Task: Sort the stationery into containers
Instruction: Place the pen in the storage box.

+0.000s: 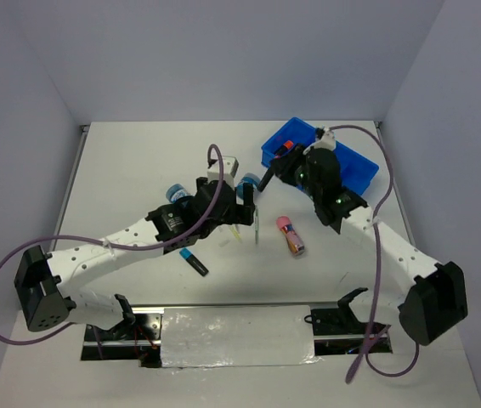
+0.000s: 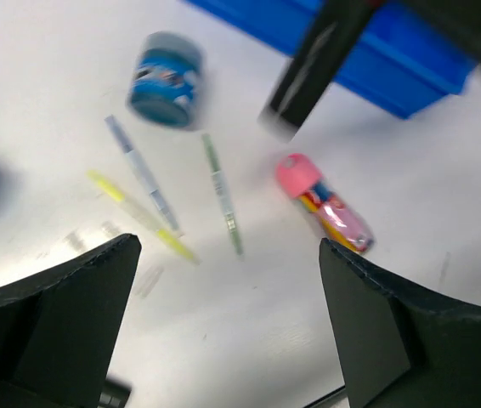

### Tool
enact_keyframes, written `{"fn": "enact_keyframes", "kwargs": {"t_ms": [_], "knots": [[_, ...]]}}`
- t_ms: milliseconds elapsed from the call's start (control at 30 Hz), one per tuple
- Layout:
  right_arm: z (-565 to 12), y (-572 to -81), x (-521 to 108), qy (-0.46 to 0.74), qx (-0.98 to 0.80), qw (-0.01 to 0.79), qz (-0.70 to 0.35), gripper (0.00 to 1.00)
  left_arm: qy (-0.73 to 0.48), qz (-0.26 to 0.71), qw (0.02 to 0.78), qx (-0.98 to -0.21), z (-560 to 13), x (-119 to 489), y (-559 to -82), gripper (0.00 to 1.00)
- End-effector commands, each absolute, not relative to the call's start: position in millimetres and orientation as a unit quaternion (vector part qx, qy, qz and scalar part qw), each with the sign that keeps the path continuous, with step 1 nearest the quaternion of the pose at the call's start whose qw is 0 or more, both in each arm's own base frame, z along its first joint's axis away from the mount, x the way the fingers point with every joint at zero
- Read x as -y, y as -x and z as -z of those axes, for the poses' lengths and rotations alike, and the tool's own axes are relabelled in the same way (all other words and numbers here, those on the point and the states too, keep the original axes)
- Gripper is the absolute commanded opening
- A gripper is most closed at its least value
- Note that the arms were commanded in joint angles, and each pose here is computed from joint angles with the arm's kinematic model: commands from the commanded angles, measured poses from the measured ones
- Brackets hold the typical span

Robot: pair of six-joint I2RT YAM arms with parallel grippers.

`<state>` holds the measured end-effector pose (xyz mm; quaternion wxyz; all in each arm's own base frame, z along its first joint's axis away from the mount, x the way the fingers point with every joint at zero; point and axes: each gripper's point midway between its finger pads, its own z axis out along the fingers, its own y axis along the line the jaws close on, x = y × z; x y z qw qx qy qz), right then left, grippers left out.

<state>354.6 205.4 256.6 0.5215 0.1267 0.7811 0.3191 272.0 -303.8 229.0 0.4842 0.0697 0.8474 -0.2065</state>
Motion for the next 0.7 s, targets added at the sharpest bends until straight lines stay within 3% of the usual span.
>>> {"fn": "enact_keyframes", "kwargs": {"t_ms": [0, 100, 400, 600, 667], "knots": [[-279.7, -411.3, -153.7, -0.195, -0.757, 0.576, -0.238, 0.01, 0.029, 0.104, 0.462, -0.880, -214.7, 250.3, -267.6, 0.99], [-294.1, -446.9, -131.3, -0.217, -0.755, 0.587, -0.195, 0.01, 0.039, 0.087, 0.444, -0.891, -204.8, 235.3, -256.7, 0.99], [-227.7, -577.2, -92.7, -0.265, -0.795, 0.531, -0.125, 0.06, 0.038, 0.096, 0.409, -0.907, -184.6, 210.2, -224.3, 0.99], [-198.1, -609.8, -100.5, -0.252, -0.815, 0.504, -0.135, 0.12, 0.050, 0.091, 0.399, -0.911, -177.2, 189.7, -207.4, 0.99], [-191.2, -613.5, -100.9, -0.253, -0.822, 0.494, -0.129, 0.22, 0.062, 0.089, 0.396, -0.912, -172.1, 182.4, -202.8, 0.99]]}}
